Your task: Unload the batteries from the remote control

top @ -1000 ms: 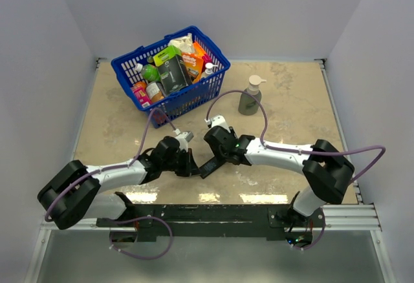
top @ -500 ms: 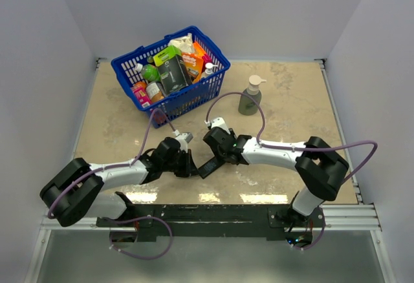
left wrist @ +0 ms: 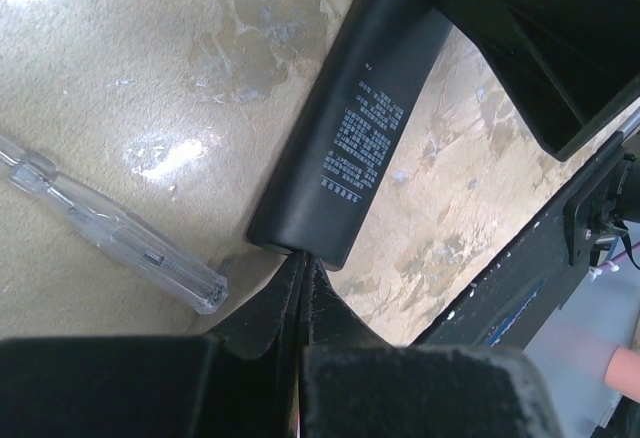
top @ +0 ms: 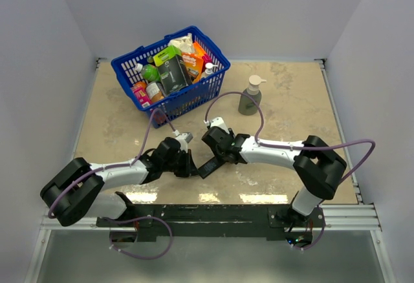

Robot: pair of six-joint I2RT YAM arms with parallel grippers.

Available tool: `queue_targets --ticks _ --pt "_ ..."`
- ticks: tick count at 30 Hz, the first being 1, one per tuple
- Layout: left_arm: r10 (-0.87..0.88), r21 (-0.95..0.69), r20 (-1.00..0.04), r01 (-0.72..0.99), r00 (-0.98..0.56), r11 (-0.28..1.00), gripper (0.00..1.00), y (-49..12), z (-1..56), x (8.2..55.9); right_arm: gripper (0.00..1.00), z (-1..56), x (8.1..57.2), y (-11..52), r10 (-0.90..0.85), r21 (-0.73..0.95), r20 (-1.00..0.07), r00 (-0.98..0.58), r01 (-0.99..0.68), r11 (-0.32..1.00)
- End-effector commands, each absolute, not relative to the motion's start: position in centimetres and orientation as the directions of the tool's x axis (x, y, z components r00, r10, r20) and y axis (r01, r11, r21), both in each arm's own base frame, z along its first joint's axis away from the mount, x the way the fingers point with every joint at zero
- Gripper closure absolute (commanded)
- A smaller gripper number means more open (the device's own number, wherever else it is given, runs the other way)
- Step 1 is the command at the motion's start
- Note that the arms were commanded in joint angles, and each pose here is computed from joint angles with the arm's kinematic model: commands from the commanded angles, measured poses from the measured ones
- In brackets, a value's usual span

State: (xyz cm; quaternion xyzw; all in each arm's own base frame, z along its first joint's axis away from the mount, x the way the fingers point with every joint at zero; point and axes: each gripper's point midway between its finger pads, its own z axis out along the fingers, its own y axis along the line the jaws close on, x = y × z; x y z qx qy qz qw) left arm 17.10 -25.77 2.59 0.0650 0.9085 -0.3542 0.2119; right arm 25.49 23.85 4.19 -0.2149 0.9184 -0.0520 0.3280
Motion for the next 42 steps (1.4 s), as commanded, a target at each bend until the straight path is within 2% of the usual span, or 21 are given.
queue_targets --ticks 1,31,42 --pt "-0.030 -0.572 -0.465 0.274 -0.885 0.773 0.99 -25.2 1.9 17.8 0.45 3.6 26.4 22.4 -0.439 -0.319 -0.558 -0.704 -0.307 0.897" --pt "-0.051 -0.569 -0.454 0.245 -0.889 0.785 0.99 -24.8 1.9 17.8 0.47 4.6 27.5 21.6 -0.439 -0.387 -0.577 -0.688 -0.243 0.889" --pt "-0.075 -0.629 -0.492 0.295 -0.867 0.719 0.97 -26.5 6.0 18.0 0.48 4.8 27.4 21.8 -0.429 -0.373 -0.586 -0.687 -0.242 0.896"
